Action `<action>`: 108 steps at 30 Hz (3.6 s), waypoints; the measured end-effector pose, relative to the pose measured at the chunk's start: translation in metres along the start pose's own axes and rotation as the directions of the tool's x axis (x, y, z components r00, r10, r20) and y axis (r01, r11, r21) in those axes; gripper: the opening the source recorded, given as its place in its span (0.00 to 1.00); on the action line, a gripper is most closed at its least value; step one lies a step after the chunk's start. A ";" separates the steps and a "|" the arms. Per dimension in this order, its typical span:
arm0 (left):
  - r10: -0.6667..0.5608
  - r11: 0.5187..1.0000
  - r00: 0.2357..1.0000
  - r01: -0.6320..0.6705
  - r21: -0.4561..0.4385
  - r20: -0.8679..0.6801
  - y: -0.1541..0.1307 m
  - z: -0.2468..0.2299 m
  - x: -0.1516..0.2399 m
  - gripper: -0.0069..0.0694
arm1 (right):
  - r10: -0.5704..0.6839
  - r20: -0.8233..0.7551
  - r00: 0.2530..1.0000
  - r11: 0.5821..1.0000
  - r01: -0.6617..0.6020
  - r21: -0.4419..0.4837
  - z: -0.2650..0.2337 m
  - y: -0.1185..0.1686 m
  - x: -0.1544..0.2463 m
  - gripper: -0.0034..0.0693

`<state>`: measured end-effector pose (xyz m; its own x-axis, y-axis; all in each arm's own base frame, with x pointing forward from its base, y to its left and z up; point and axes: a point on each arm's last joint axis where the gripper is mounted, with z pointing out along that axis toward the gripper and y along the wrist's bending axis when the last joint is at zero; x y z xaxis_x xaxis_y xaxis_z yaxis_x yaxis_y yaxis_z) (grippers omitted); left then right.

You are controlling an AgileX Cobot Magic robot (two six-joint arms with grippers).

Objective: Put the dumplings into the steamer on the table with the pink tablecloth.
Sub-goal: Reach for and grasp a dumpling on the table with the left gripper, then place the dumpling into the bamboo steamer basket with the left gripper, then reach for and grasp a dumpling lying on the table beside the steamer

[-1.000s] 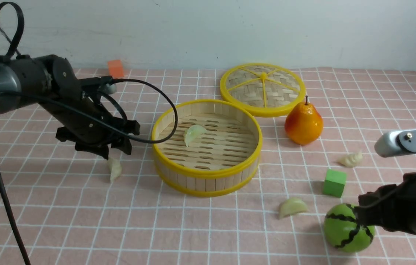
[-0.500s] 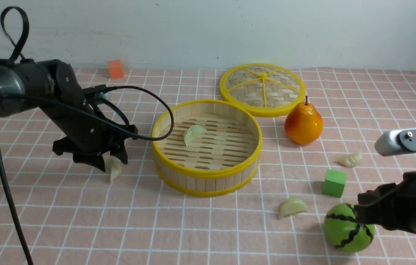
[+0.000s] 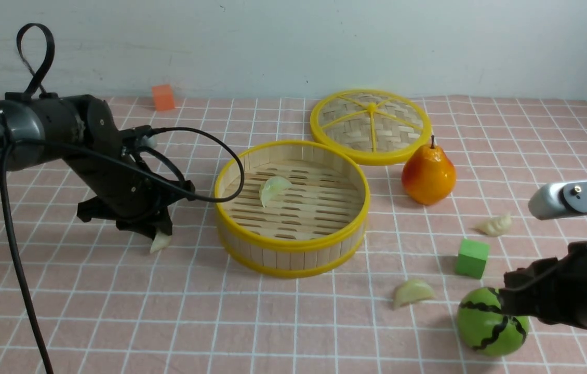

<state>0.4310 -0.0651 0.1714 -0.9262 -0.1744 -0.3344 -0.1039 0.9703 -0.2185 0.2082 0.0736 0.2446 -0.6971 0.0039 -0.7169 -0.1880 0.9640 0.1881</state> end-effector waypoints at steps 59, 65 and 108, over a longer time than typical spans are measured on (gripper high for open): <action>0.278 0.958 0.889 -0.287 -0.031 0.363 -0.113 -0.027 0.004 0.60 | 0.020 -0.082 0.996 1.000 -0.018 0.017 0.022 -0.002 0.008 0.24; 0.276 0.960 0.898 -0.273 -0.059 0.342 -0.110 -0.016 0.006 0.68 | 0.018 -0.081 0.997 1.000 -0.016 0.017 0.022 -0.002 0.007 0.24; -0.158 0.982 0.965 0.176 -0.071 0.210 -0.097 -0.021 0.019 0.62 | 0.041 -0.085 0.996 0.999 -0.040 0.013 0.022 -0.002 0.008 0.28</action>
<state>0.4155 -0.1595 0.2056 -0.8011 -0.3567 -0.4807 -0.2906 0.9338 -0.2087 0.2183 0.0781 0.2239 -0.7603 0.0209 -0.6492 -0.1511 0.9664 0.2080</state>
